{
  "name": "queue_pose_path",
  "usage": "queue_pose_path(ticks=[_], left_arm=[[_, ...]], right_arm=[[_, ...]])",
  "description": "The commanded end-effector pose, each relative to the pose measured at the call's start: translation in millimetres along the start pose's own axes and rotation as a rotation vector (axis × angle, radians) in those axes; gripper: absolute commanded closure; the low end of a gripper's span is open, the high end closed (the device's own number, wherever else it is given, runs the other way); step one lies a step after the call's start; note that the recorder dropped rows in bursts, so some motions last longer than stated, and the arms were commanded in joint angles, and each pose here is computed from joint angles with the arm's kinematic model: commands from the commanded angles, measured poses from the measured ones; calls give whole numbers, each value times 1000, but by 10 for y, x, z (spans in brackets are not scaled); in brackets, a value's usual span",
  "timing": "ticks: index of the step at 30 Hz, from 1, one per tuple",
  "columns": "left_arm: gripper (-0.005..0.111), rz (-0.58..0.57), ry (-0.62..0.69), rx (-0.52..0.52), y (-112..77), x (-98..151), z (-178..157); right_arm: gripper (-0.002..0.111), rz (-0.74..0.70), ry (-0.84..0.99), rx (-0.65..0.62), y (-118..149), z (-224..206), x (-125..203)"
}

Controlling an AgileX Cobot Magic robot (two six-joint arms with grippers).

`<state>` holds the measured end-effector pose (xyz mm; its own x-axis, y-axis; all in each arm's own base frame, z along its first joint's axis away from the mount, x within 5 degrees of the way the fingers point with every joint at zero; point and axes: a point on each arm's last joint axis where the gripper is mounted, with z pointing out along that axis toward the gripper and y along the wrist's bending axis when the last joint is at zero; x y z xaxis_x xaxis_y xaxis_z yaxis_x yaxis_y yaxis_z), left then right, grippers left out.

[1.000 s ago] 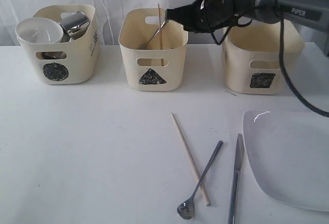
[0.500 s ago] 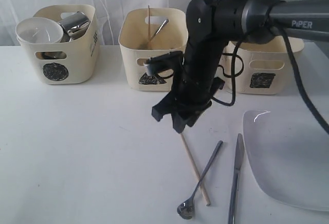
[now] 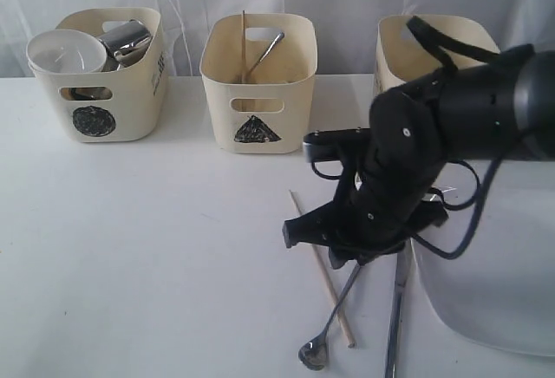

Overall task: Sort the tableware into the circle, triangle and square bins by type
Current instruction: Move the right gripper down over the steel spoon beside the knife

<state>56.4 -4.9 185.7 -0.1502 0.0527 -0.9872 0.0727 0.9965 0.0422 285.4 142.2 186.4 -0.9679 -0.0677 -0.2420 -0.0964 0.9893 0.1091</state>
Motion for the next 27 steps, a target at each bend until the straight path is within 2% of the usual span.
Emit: queue_pose_path(ticks=[1, 2, 5, 16, 27], left_arm=[[105, -13, 1, 8, -6, 12, 0], [105, -13, 1, 8, -6, 12, 0], [105, -13, 1, 8, -6, 12, 0], [105, -13, 1, 8, -6, 12, 0], [105, -13, 1, 8, -6, 12, 0]], right_arm=[[77, 248, -44, 27, -105, 55, 148], [77, 335, -42, 30, -122, 87, 186], [77, 433, -74, 3, -127, 131, 204], [77, 483, -150, -59, -90, 152, 125], [77, 524, -69, -3, -114, 444, 173]])
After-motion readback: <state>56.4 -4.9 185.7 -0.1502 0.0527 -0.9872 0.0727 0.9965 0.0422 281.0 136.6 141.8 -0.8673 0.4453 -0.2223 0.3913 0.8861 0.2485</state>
